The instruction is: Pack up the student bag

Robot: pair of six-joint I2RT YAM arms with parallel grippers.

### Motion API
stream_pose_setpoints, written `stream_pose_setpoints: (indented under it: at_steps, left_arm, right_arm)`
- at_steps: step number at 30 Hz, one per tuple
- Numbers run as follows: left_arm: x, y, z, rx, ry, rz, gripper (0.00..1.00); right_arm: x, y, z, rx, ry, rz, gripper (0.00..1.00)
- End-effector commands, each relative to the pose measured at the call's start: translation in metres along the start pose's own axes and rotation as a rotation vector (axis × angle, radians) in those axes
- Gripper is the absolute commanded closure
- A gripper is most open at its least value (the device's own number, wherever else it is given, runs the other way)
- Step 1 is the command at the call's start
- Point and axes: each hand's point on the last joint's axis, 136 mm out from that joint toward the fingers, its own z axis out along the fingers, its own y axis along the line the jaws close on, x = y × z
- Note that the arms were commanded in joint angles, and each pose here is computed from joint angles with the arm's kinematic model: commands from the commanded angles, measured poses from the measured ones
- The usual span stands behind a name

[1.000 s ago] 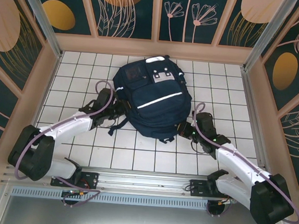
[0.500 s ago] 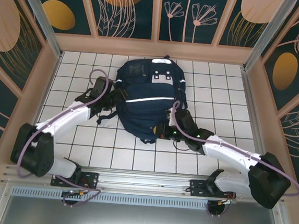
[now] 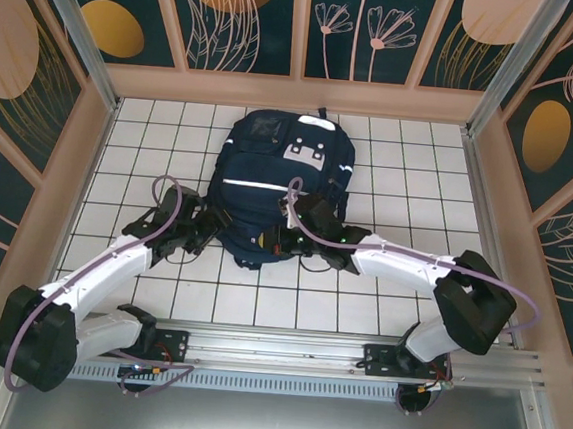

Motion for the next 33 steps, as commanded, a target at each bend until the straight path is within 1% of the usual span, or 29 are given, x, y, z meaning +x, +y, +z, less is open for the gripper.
stream_pose_setpoints:
  at_steps: [1, 5, 9, 15, 20, 25, 33]
  left_arm:
    - [0.001, -0.026, 0.002, 0.103, 0.029, -0.022, 0.37]
    - [-0.002, -0.042, 0.010, 0.137, 0.043, -0.012, 0.41]
    - [0.000, -0.052, 0.011, 0.164, 0.052, -0.007, 0.48]
    - [0.015, -0.043, 0.016, 0.148, 0.073, 0.002, 0.58]
    - [0.024, -0.023, 0.012, 0.123, 0.067, -0.001, 0.59]
    - [0.028, -0.012, 0.006, 0.125, 0.060, -0.011, 0.58]
    - [0.034, 0.004, 0.011, 0.107, 0.069, -0.036, 0.58]
  right_arm:
    - [-0.017, 0.035, 0.000, -0.103, -0.041, -0.067, 1.00]
    - [-0.015, 0.035, -0.001, -0.109, -0.042, -0.066, 1.00]
    - [-0.014, 0.032, -0.001, -0.100, -0.043, -0.060, 1.00]
    - [-0.017, 0.028, 0.002, -0.084, -0.048, -0.053, 1.00]
    - [-0.021, 0.020, 0.002, -0.060, -0.063, -0.037, 1.00]
    - [-0.022, 0.014, 0.002, -0.054, -0.069, -0.020, 1.00]
    - [-0.022, 0.009, 0.002, -0.051, -0.070, -0.006, 1.00]
